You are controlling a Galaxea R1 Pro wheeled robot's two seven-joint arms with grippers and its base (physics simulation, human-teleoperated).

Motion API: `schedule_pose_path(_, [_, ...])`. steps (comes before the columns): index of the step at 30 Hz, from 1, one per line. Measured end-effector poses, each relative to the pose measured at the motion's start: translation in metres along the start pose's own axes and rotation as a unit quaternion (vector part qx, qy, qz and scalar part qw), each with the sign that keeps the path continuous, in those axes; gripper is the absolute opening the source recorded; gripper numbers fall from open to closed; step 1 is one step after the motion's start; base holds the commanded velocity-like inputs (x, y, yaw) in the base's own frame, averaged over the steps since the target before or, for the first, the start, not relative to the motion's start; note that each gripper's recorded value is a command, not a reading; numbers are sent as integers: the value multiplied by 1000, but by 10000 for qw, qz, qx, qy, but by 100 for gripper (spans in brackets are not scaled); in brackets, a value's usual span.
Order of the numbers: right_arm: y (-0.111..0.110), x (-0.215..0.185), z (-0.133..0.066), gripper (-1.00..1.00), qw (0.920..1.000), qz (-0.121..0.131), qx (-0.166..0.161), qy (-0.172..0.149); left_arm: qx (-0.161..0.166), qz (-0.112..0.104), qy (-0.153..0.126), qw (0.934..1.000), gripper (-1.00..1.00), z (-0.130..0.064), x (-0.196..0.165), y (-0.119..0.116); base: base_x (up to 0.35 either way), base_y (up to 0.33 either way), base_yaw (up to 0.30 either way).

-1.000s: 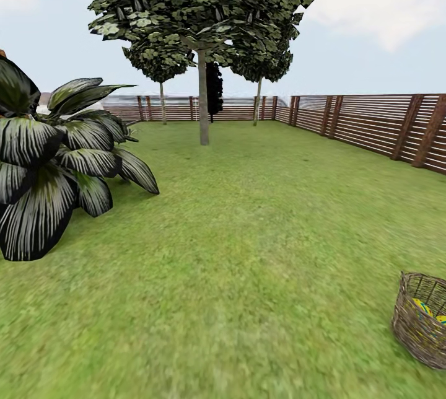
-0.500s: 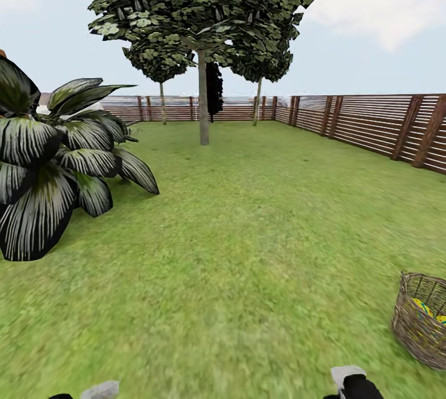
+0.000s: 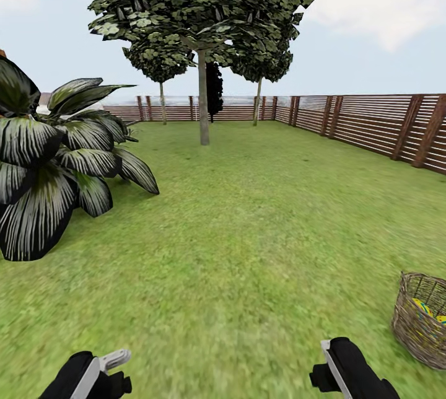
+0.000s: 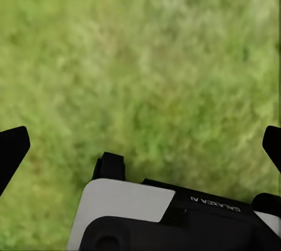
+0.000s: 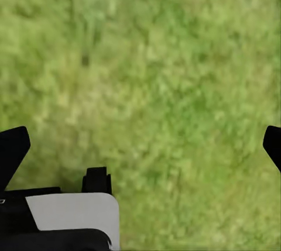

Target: Take the three Easter eggs out of the wicker basket on the lawn in the garden, then place them on the lawn next to a single tree (choose any tree) so that all three eggs are next to the same tree and none are left in the basket.

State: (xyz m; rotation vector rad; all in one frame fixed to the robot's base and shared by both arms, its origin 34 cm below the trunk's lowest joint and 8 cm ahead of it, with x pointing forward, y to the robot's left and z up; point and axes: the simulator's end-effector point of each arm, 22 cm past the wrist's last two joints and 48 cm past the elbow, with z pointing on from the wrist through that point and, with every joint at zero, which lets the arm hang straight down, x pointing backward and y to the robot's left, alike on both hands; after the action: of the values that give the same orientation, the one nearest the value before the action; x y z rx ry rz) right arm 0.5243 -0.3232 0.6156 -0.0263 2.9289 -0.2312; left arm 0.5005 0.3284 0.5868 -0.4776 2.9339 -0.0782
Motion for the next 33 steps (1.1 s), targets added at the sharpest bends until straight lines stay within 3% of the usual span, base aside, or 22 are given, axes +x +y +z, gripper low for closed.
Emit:
schedule_pose_path(8, [0,2,2,100,10000,-42,23,8,143,55,251,9996,100,3,18,-27,0,0,-32])
schedule_pose_path(33, [-3,-2,-3,100,10000,-34,43,-65,149,70,157,9997,100,-1,13,-30,0,0,-280])
